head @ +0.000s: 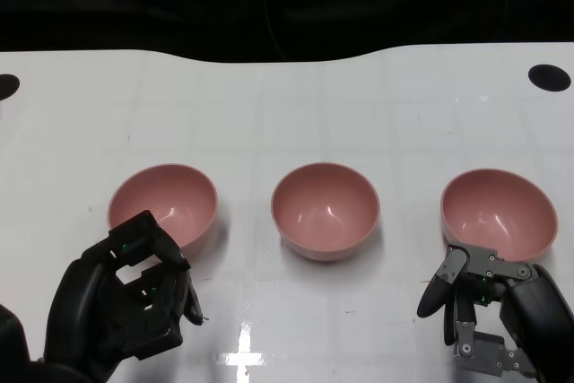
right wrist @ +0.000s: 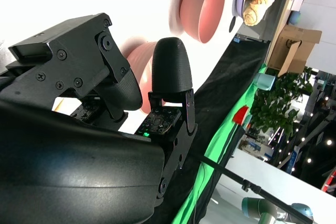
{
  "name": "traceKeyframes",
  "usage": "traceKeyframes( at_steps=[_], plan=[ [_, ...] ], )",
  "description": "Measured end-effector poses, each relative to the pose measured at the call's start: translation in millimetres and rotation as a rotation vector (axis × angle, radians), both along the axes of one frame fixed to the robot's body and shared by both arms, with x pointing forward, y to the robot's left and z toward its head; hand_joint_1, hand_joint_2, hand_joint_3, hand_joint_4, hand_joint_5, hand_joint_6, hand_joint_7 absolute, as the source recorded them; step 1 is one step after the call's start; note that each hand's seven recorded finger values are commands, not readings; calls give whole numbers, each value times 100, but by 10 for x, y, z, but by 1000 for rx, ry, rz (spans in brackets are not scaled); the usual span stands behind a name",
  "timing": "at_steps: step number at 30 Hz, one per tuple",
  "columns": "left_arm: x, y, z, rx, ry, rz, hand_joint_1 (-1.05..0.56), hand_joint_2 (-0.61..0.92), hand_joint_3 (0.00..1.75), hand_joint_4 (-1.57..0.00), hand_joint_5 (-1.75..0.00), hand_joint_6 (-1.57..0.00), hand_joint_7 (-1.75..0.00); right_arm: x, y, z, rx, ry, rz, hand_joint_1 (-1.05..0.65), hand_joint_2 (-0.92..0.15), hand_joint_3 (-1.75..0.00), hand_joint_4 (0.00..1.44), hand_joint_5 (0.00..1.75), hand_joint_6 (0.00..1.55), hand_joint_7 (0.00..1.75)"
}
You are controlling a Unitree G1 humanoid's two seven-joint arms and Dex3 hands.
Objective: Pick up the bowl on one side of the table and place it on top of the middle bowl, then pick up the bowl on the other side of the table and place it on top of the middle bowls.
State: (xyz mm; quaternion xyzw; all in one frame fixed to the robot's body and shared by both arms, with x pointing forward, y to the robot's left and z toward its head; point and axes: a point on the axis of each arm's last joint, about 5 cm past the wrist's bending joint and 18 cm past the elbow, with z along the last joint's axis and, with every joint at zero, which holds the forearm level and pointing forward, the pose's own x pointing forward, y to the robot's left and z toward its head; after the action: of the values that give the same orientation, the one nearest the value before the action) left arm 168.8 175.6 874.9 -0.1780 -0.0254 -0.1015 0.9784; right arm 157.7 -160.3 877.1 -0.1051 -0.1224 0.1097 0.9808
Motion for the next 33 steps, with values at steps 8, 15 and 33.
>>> traceKeyframes(
  at_steps=[8,15,33],
  plan=[
    [19,-3,15,13,-7,-4,-17,46,121,-95,-169,-83,-155,1,-7,-20,0,1,0,1,-25,-159,89,171,84,135],
    [21,-7,16,36,-4,-10,-18,46,119,-93,-168,-82,-156,11,-7,-15,0,-2,2,1,-25,-159,90,170,84,133],
    [27,-17,17,49,-3,-20,-19,46,122,-92,-171,-81,-158,21,-11,-10,-9,-7,5,-7,-42,-115,65,139,68,108]
  ],
)
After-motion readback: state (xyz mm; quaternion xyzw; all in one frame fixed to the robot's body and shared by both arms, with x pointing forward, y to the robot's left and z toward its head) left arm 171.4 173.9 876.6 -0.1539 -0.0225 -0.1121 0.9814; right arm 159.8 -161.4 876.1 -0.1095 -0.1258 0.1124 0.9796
